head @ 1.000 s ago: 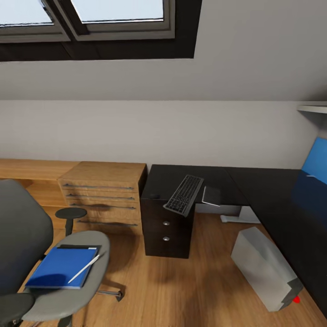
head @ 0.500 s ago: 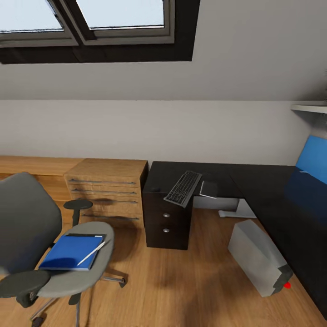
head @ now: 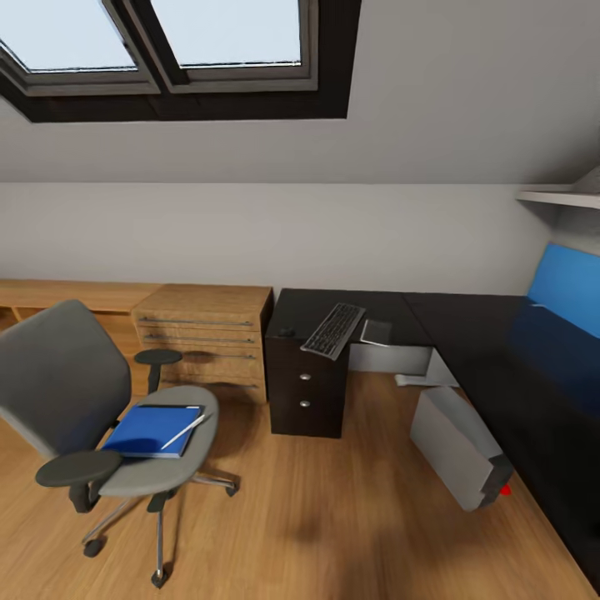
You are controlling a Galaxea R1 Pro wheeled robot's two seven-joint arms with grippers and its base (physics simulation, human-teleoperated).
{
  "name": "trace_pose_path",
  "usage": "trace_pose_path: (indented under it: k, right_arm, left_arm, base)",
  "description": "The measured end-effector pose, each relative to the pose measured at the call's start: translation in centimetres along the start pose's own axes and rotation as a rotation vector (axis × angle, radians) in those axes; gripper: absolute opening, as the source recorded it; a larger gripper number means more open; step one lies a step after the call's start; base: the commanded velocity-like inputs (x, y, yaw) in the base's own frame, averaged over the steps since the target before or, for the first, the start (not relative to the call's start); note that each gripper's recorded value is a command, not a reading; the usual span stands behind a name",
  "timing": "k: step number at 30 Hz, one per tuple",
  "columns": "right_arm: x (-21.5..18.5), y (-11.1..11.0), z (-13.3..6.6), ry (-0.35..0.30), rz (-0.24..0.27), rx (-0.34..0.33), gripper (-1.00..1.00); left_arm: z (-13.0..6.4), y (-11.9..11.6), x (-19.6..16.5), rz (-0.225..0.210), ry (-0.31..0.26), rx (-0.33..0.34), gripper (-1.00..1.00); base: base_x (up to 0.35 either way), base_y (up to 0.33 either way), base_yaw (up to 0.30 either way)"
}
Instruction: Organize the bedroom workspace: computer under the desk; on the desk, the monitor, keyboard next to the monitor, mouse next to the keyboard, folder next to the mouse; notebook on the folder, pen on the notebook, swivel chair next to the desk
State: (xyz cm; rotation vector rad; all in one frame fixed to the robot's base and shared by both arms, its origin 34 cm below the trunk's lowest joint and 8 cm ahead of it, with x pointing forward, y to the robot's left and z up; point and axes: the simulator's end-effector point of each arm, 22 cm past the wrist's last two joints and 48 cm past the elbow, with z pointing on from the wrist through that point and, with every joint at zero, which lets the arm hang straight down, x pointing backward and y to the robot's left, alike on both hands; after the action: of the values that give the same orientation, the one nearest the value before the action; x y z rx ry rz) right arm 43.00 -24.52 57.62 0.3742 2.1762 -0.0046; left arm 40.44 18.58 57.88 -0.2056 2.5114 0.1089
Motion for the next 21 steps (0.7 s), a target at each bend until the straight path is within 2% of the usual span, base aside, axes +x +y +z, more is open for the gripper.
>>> trace_pose_path:
  k: [6,21]
  right_arm:
    - [0.1,0.1,0.0,0.001,-0.009,-0.005,1.00]
    - [1.1,1.2,-0.4,0.020,-0.039,-0.033,1.00]
  left_arm:
    - [0.0,0.0,0.0,0.001,0.000,0.001,1.00]
    - [0.0,0.0,0.0,0.002,0.000,0.001,1.00]
  base:
    - [-0.326,-0.099,0.000]
    - [-0.301,-0.180,0.000]
